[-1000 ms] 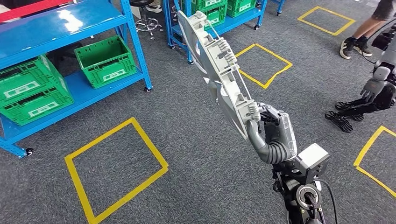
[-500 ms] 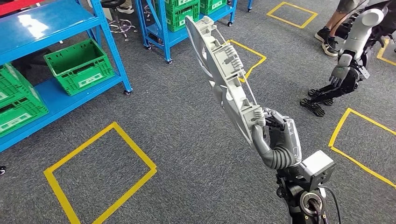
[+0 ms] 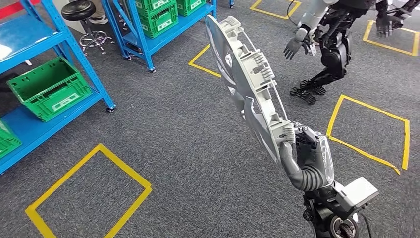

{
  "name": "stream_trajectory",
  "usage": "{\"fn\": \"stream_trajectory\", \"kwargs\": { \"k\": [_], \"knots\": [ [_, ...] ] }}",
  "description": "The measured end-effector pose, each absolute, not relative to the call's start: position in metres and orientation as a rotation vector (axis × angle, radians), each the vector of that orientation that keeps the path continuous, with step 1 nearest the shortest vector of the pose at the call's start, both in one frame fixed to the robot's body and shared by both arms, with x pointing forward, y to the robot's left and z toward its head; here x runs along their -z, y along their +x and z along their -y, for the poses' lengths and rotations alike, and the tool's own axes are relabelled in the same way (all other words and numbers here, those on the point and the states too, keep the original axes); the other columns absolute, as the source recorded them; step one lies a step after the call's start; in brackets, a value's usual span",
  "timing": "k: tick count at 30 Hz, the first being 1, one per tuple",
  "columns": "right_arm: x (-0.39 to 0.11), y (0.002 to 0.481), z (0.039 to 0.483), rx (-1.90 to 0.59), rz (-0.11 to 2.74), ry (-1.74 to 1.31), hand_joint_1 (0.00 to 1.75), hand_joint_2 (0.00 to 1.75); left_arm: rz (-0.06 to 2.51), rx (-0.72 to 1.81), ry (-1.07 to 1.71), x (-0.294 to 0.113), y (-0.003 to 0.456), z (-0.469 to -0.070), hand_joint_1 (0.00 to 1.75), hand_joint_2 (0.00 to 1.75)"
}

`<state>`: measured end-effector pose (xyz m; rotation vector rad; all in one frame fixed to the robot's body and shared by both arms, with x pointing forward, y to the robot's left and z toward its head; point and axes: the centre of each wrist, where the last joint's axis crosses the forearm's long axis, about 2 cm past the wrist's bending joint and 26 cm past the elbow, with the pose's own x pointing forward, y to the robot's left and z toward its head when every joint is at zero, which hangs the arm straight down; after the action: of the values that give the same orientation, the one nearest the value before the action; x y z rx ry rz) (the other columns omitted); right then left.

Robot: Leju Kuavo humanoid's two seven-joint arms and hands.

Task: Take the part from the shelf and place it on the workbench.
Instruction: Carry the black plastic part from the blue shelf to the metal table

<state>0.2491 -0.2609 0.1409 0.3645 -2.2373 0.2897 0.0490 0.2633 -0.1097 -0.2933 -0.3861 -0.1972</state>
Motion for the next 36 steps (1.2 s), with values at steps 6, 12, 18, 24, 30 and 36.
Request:
{"fn": "stream_trajectory", "kwargs": {
  "k": [6,12,18,24,30,36],
  "knots": [
    [-0.1433,0.2443,0.2612,-0.280,2.250,0.359,1.75,1.75,0.389,0.201,-0.294,0.1095,0.0506,-0.2633,0.00,1.75],
    [-0.1443,0.2424,0.2621,-0.278,2.254,0.355,1.75,1.75,0.387,0.201,-0.295,0.1096,0.0501,-0.2631,0.00,1.75],
    [-0.1469,0.2423,0.2633,-0.276,2.265,0.350,1.75,1.75,0.390,0.202,-0.295,0.1092,0.0529,-0.2627,0.00,1.75],
    [-0.1494,0.2423,0.2654,-0.270,2.276,0.343,1.75,1.75,0.401,0.197,-0.301,0.1086,0.0556,-0.2594,0.00,1.75],
    [-0.1498,0.2425,0.2650,-0.274,2.276,0.352,1.75,1.75,0.397,0.193,-0.304,0.1089,0.0529,-0.2582,0.00,1.75],
    [-0.1510,0.2428,0.2651,-0.272,2.281,0.349,1.75,1.75,0.398,0.190,-0.308,0.1087,0.0535,-0.2559,0.00,1.75]
  ]
}}
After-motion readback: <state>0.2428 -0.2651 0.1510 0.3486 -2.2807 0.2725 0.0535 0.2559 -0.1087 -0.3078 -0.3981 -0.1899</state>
